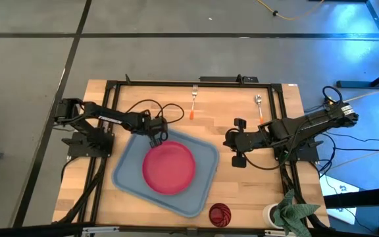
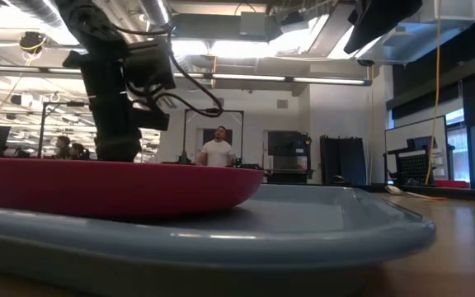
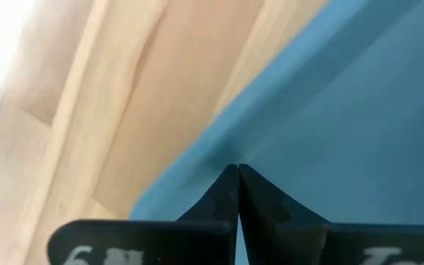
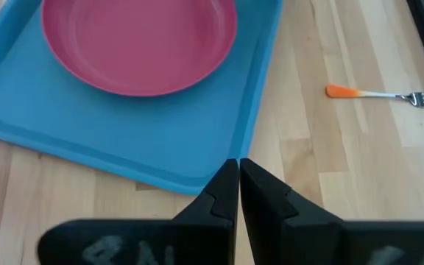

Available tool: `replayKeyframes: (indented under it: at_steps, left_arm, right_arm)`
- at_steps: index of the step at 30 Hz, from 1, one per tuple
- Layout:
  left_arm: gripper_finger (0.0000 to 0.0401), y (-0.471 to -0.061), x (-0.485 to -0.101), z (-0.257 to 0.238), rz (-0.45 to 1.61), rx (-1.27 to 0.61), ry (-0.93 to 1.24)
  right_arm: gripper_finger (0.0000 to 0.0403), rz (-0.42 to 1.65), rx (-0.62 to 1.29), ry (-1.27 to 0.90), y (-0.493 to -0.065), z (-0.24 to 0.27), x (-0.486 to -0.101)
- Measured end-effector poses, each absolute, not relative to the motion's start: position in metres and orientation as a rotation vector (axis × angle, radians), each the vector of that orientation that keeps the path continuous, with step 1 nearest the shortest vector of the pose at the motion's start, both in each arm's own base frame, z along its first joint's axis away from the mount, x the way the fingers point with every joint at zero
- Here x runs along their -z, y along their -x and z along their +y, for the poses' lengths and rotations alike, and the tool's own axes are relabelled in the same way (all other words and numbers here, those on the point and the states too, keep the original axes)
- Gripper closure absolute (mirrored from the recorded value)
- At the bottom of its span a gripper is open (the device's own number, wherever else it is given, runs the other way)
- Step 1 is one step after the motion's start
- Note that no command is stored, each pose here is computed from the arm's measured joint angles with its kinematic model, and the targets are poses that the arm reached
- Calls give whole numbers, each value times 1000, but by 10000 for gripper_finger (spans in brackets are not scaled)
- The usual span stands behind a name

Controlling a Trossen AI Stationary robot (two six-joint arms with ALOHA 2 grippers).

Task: Pick and place plate/cup/fork/spoon on tray
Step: Move the blue serving tray to the center of the table

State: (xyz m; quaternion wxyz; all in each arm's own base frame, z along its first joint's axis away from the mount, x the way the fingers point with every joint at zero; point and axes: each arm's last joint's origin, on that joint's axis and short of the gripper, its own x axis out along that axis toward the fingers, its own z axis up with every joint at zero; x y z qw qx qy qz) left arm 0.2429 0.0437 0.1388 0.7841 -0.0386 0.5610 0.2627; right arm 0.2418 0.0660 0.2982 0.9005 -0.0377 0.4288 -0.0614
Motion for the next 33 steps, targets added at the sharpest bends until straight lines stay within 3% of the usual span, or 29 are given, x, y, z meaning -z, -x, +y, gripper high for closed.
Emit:
replayKeyframes:
  at_steps: [8,14,21,33]
  left_arm:
    - [401,-252,-169,28,1204,-493,38]
    - [401,-256,-209,4,1090,-428,42]
    - [401,-248,-250,-26,966,-385,26]
    - [401,-230,-259,-53,973,-392,-13]
  right_arm:
    - [382,935,74,-4,-250,71,-289]
    - [382,1080,77,-89,-279,69,-251]
    - [382,1113,18,-157,-317,62,-209]
    - [382,1239,124,-193,-339,33,-156]
